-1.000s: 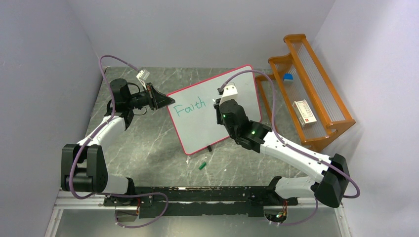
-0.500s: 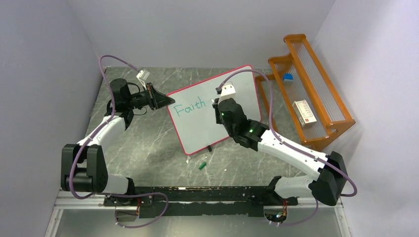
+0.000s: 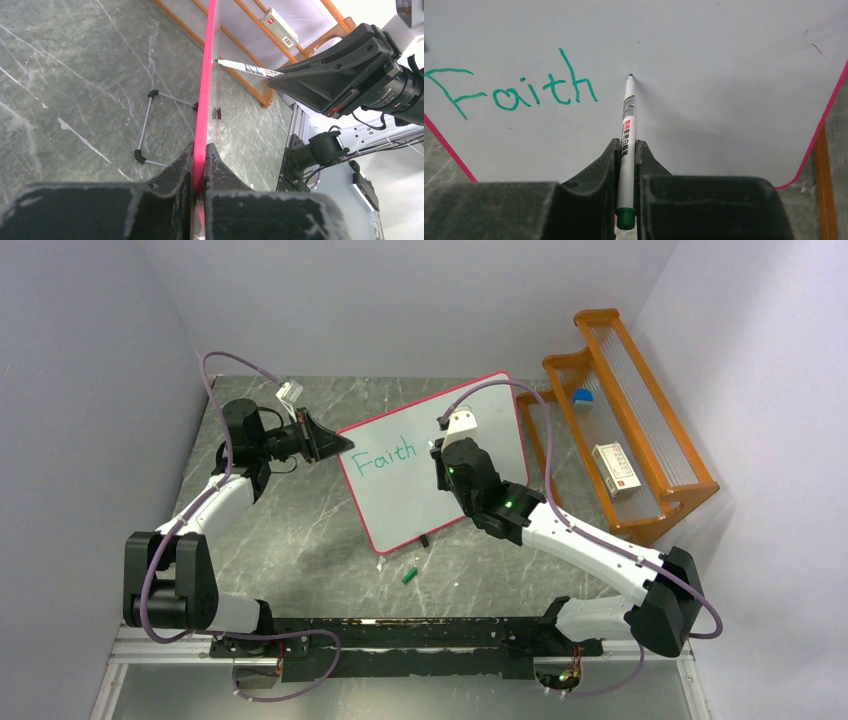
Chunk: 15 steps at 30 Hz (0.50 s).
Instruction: Write a sentence on the whiteboard
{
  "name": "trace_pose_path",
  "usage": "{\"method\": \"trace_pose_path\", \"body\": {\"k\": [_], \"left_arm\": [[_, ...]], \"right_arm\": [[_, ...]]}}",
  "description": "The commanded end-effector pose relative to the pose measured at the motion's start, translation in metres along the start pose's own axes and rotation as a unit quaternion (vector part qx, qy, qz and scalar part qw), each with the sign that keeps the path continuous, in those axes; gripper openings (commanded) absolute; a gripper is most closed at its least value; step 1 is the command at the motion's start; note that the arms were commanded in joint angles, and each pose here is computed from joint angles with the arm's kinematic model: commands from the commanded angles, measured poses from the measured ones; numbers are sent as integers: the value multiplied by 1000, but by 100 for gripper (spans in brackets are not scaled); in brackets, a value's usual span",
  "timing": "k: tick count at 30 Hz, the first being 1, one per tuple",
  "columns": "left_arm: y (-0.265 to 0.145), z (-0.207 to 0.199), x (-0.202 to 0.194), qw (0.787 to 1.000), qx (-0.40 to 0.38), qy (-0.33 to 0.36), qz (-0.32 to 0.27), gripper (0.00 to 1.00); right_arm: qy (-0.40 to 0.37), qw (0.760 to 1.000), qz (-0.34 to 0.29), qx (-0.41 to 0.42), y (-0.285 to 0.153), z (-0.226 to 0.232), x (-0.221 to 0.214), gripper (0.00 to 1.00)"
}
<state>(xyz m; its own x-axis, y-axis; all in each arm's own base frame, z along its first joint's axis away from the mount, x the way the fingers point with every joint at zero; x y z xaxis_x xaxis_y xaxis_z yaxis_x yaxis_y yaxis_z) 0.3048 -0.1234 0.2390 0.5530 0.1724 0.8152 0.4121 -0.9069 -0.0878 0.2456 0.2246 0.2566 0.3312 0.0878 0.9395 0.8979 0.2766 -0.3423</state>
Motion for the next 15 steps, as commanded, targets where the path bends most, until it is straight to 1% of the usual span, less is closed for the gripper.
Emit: {"method": "trace_pose_path", "body": {"k": [1, 15], "left_arm": [[6, 6, -21, 999, 5, -23, 33, 5], [6, 6, -21, 999, 5, -23, 33, 5]], "right_arm": [[10, 1000, -5, -1, 1, -1, 8, 0], [12, 1000, 22, -6, -4, -6, -6, 0]]}}
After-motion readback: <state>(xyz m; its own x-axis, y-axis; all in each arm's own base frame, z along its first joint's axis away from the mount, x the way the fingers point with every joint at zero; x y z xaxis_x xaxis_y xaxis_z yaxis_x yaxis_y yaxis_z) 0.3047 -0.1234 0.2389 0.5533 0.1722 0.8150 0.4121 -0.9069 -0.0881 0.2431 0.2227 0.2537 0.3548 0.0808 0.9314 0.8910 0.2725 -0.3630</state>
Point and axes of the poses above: each gripper's point midway between its finger pads, its own y axis out along the fingers, its own z axis along the line the jaws close on, x = y × z, the point moved 7 cm from there along -y, back along the fingers, and after that the axes turned 2 degrees about y, right-handed, at the moved point
